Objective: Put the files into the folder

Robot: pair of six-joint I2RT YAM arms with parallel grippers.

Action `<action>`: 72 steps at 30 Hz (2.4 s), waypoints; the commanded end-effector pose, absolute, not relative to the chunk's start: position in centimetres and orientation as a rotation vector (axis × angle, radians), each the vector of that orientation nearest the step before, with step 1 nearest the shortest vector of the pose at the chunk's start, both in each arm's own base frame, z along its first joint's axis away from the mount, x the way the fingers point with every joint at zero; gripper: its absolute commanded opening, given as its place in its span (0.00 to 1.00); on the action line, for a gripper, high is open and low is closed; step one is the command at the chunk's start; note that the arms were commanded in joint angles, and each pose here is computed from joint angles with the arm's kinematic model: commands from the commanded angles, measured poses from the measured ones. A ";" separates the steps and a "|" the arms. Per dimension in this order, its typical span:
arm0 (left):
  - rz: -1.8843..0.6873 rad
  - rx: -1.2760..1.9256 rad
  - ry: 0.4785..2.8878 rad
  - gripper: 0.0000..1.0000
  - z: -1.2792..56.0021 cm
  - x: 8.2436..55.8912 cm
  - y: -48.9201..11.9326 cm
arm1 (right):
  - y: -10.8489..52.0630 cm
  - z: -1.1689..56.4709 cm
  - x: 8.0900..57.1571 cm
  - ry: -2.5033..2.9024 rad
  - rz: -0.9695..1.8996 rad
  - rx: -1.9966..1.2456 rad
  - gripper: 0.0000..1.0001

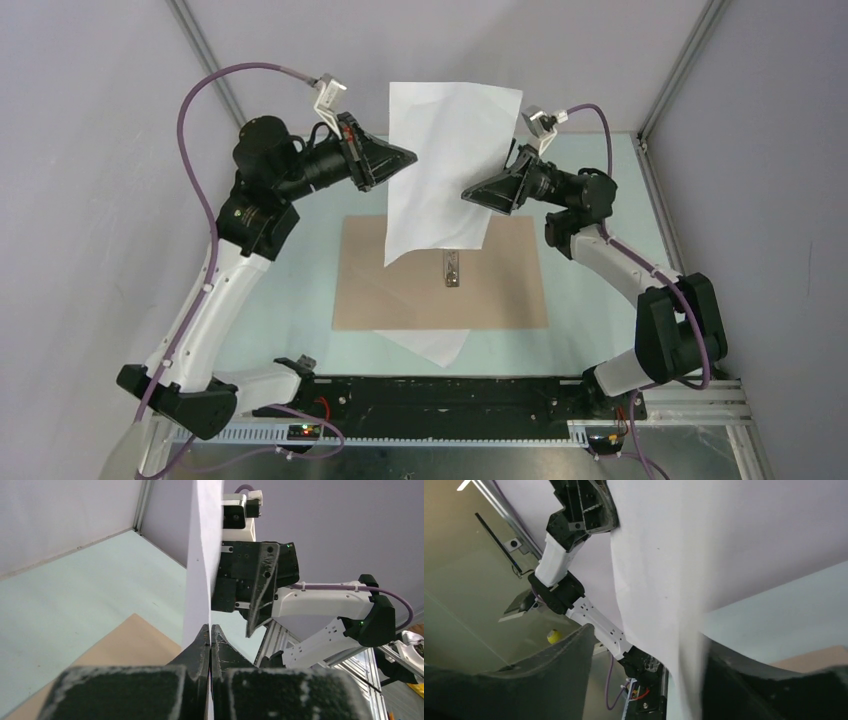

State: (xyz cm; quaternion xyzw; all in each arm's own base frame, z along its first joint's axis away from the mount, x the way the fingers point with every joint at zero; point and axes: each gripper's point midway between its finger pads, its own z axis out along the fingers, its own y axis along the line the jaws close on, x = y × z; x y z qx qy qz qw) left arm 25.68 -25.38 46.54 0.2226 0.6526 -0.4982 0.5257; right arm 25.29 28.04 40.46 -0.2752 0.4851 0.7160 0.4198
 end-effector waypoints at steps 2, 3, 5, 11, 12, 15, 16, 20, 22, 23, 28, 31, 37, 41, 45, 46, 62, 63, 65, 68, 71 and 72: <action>-1.180 0.489 1.523 0.00 47.7 26.1 -24.4 | 27.8 42.1 25.2 1.196 1.743 -0.702 0.55; -1.174 0.477 1.536 0.00 47.2 26.3 -24.3 | 27.7 42.2 25.2 1.199 1.737 -0.700 0.52; -1.159 0.456 1.552 0.00 46.5 26.8 -24.0 | 28.1 41.5 25.7 1.267 1.732 -0.665 0.43; -1.082 0.370 1.616 0.20 43.6 28.7 -23.1 | 28.5 38.8 27.7 1.441 1.596 -0.561 0.11; -1.067 0.356 1.620 0.24 43.4 28.9 -22.9 | 28.5 38.4 28.3 1.449 1.555 -0.549 0.08; -0.954 0.208 1.664 0.55 41.4 31.0 -20.9 | 28.3 36.3 29.9 1.558 1.480 -0.454 0.00; -0.933 0.151 1.687 0.63 40.7 31.5 -20.3 | 28.4 35.7 30.4 1.584 1.466 -0.431 0.00; -0.693 -0.234 1.852 0.95 34.0 34.5 -14.5 | 29.0 32.2 32.8 1.687 1.372 -0.338 0.00; -0.586 -0.412 1.927 0.99 29.9 34.7 -11.3 | 29.8 30.5 34.4 1.715 1.333 -0.314 0.00; -0.546 -0.482 1.940 1.00 28.7 34.5 -9.7 | 30.0 30.4 35.2 1.711 1.306 -0.310 0.00; -0.437 -0.765 2.030 1.00 20.2 32.2 -5.1 | 32.4 24.6 39.5 1.791 1.251 -0.319 0.00; -0.423 -0.878 2.065 1.00 16.6 30.6 -4.0 | 33.3 20.1 41.0 1.863 1.259 -0.337 0.00; -0.427 -1.009 2.133 1.00 11.4 27.6 -3.7 | 33.5 15.4 40.5 1.966 1.226 -0.453 0.00; -0.423 -1.044 2.151 1.00 10.0 26.5 -3.7 | 33.6 14.8 39.6 1.980 1.200 -0.528 0.00; -0.397 -1.066 2.182 1.00 8.5 25.8 -3.5 | 34.5 14.9 37.8 1.980 1.252 -0.611 0.00; -0.393 -1.074 2.192 1.00 8.1 25.7 -3.5 | 34.6 14.9 37.4 1.982 1.260 -0.626 0.00; -0.396 -1.113 2.267 1.00 5.2 25.1 -4.1 | 35.1 14.3 35.5 2.083 1.354 -0.585 0.00; -0.402 -1.116 2.264 1.00 5.0 25.1 -4.2 | 35.4 13.8 35.4 2.103 1.341 -0.564 0.00; -0.437 -1.108 2.270 1.00 4.7 25.0 -4.6 | 36.0 13.2 34.9 2.144 1.308 -0.533 0.00; -0.439 -1.107 2.269 0.92 4.3 24.9 -4.6 | 36.7 12.4 34.9 2.186 1.227 -0.469 0.00; -0.420 -1.114 2.266 0.79 3.9 24.7 -4.4 | 36.5 11.4 35.4 2.233 1.177 -0.387 0.00; -0.418 -1.117 2.268 0.71 3.7 24.6 -4.4 | 36.1 11.0 35.7 2.254 1.154 -0.347 0.00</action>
